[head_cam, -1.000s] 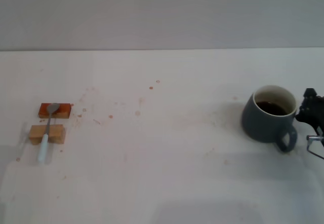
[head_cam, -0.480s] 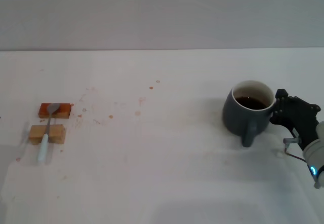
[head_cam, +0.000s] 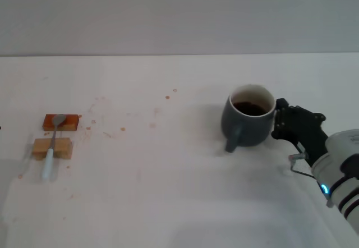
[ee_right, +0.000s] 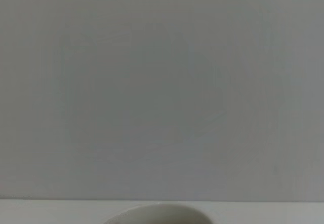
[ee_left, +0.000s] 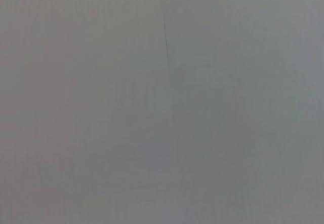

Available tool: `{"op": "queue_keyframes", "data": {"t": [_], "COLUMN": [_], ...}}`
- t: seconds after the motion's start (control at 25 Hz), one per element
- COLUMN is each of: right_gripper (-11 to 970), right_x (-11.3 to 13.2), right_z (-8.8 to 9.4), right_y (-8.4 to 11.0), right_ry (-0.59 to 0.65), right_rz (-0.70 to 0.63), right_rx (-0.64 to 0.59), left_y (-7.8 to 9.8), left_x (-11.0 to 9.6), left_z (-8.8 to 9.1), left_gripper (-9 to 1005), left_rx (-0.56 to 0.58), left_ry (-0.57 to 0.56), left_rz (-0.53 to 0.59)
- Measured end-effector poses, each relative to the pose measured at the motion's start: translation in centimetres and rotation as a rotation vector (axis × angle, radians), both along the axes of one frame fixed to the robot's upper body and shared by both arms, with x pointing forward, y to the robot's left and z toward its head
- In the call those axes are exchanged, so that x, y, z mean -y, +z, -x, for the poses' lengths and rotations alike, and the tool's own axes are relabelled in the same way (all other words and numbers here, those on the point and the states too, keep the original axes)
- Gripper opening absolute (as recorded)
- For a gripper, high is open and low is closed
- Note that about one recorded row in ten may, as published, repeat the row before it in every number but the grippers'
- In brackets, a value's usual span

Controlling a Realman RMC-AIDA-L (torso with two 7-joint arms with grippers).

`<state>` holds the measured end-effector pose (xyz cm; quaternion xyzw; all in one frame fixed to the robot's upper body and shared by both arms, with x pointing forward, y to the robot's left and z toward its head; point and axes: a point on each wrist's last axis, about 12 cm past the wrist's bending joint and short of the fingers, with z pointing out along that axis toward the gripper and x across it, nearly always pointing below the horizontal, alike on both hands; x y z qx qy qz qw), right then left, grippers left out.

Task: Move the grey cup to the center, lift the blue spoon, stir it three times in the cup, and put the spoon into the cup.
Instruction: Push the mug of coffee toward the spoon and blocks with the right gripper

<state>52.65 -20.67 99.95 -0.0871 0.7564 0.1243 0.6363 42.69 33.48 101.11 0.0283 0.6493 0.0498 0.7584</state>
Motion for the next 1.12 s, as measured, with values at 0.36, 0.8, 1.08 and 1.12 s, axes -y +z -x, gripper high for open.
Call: {"op": "queue_keyframes", "data": {"t": [0.36,0.8,1.08,1.12], "right_gripper": [-1,-1,-1,-1], "right_x": [-2.6,-5.2,-6.0,-5.9], "right_z": [-0.2,-0.2,-0.3,-0.3], "right_y": [0.3,0.9,0.8,0.8], "right_ry": [0.115,0.221,0.248,0.242], "right_rz": [0.007,0.009,0.018,0.015], "right_rx": [-0.017,-0.026,-0.058,-0.058], "left_y": [0.1,0.1,0.1,0.1], "left_x": [0.0,0.0,0.1,0.1], "left_z": [-0.1,-0.2,-0.3,-0.3], "left_gripper": [843,843,843,843], "left_rx": [0.003,0.005,0.007,0.007], "left_ry": [-0.002,-0.004,-0.006,-0.006], "left_rz": [-0.001,-0.001,-0.001,-0.001]}}
